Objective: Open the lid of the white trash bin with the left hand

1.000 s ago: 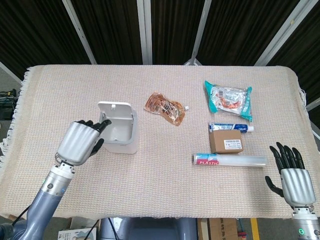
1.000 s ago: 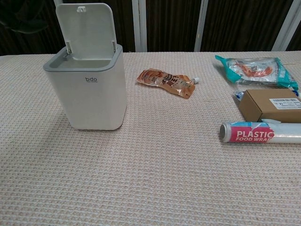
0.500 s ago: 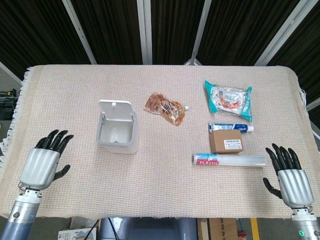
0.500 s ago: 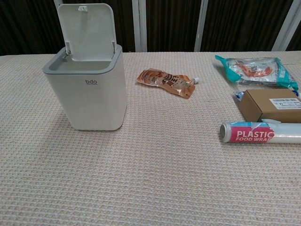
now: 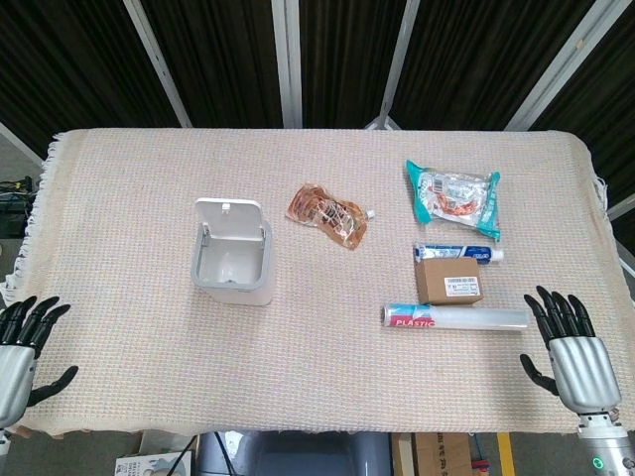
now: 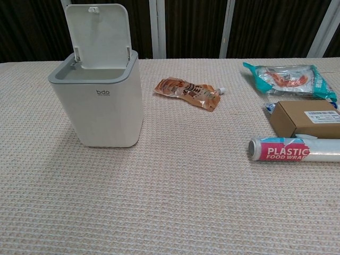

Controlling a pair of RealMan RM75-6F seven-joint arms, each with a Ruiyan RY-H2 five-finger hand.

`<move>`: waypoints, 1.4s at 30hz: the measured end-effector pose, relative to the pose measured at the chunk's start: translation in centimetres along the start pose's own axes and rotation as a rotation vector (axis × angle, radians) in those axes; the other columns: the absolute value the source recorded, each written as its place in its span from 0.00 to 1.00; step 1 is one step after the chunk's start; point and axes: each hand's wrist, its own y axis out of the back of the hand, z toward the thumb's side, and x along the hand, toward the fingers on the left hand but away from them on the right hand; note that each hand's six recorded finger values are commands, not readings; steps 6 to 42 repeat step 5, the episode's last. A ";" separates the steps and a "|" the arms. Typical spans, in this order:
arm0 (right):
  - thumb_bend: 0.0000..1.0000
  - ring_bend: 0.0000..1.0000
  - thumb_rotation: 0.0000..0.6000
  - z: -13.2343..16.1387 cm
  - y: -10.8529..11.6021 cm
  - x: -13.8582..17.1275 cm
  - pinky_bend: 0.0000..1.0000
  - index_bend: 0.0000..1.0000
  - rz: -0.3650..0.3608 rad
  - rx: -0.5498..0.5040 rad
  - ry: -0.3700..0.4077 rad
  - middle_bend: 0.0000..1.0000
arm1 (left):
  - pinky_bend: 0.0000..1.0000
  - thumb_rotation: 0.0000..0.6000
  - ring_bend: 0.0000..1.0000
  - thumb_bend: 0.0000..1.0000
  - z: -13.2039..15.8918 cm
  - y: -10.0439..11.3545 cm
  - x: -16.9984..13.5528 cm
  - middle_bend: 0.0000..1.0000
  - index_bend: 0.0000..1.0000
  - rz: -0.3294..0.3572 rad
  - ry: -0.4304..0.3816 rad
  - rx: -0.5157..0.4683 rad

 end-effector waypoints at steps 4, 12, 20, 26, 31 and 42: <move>0.30 0.02 1.00 0.4 -0.2 0.0 0.02 0.09 0.002 -0.002 0.007 0.02 | 0.08 1.00 0.07 0.27 -0.4 0.3 -0.1 0.12 0.18 0.023 -0.008 -0.021; 0.30 0.02 1.00 0.4 -0.2 0.0 0.02 0.09 0.000 0.000 0.008 0.02 | 0.08 1.00 0.07 0.27 -0.5 0.5 -0.1 0.12 0.18 0.033 -0.006 -0.022; 0.30 0.02 1.00 0.4 -0.2 0.0 0.02 0.09 0.000 0.000 0.008 0.02 | 0.08 1.00 0.07 0.27 -0.5 0.5 -0.1 0.12 0.18 0.033 -0.006 -0.022; 0.30 0.02 1.00 0.4 -0.2 0.0 0.02 0.09 0.000 0.000 0.008 0.02 | 0.08 1.00 0.07 0.27 -0.5 0.5 -0.1 0.12 0.18 0.033 -0.006 -0.022; 0.30 0.02 1.00 0.4 -0.2 0.0 0.02 0.09 0.000 0.000 0.008 0.02 | 0.08 1.00 0.07 0.27 -0.5 0.5 -0.1 0.12 0.18 0.033 -0.006 -0.022; 0.30 0.02 1.00 0.4 -0.2 0.0 0.02 0.09 0.000 0.000 0.008 0.02 | 0.08 1.00 0.07 0.27 -0.5 0.5 -0.1 0.12 0.18 0.033 -0.006 -0.022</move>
